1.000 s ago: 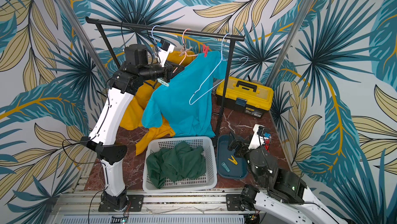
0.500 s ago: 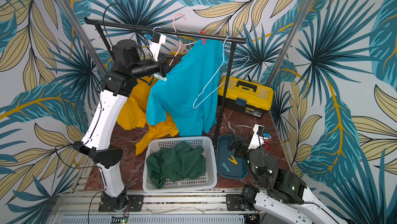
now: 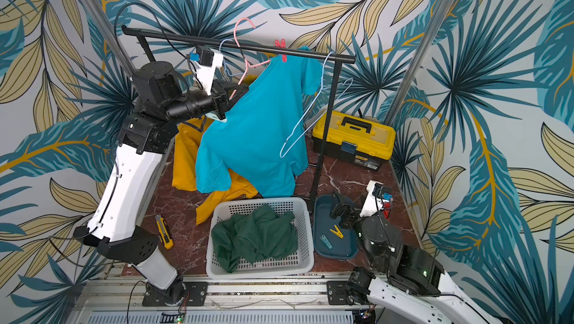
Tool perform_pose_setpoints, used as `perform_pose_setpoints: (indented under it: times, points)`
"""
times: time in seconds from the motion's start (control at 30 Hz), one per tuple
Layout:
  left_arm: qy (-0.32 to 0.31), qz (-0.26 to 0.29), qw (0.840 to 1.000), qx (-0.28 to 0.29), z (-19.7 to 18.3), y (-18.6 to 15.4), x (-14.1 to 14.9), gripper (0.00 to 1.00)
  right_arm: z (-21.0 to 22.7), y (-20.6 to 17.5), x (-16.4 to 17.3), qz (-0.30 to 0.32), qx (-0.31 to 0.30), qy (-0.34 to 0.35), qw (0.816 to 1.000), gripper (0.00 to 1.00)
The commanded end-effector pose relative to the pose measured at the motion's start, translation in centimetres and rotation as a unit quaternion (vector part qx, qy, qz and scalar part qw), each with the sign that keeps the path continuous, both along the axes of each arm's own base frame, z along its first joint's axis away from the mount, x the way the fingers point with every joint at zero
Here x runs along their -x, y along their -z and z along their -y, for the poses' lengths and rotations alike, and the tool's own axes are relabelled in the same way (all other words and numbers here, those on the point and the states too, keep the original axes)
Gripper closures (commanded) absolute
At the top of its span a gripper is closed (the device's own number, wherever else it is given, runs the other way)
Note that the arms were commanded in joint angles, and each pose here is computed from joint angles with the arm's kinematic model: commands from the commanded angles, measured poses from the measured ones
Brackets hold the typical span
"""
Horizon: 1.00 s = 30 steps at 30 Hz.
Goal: Remove the clothespins securing t-shirts to the hanger
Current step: Pick up the hanger from the clothes rail.
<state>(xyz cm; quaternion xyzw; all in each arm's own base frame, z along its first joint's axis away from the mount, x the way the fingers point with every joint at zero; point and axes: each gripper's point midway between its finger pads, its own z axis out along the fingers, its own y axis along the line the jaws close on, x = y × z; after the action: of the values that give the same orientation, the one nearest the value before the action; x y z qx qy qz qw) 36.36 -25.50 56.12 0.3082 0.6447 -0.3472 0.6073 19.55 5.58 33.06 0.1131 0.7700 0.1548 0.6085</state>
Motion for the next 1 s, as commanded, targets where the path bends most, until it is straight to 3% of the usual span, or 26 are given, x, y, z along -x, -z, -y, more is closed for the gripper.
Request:
perform_pose_setpoints:
  times: [0.0,0.17,0.43,0.63,0.97]
  points:
    - [-0.006,0.015,1.0,-0.011,-0.6,0.0,0.7,1.0,0.4,-0.4,0.3,0.003,0.001,0.0,1.0,0.01]
    - [-0.02,0.003,0.999,-0.027,-0.8,1.7,0.2,1.0,0.3,-0.6,0.2,0.002,-0.002,0.0,1.0,0.01]
    - [-0.033,0.007,0.999,-0.035,-2.1,1.9,2.1,1.0,-0.2,0.0,0.0,-0.007,-0.002,-0.002,1.0,0.0]
    - [-0.034,0.026,0.999,-0.021,-3.5,0.2,5.4,1.0,-0.7,0.2,-0.3,-0.014,0.004,-0.005,1.0,0.01]
    - [-0.089,0.095,0.992,-0.001,-6.7,-4.5,8.8,1.0,-1.4,0.6,-0.7,-0.021,0.005,-0.006,1.0,0.01]
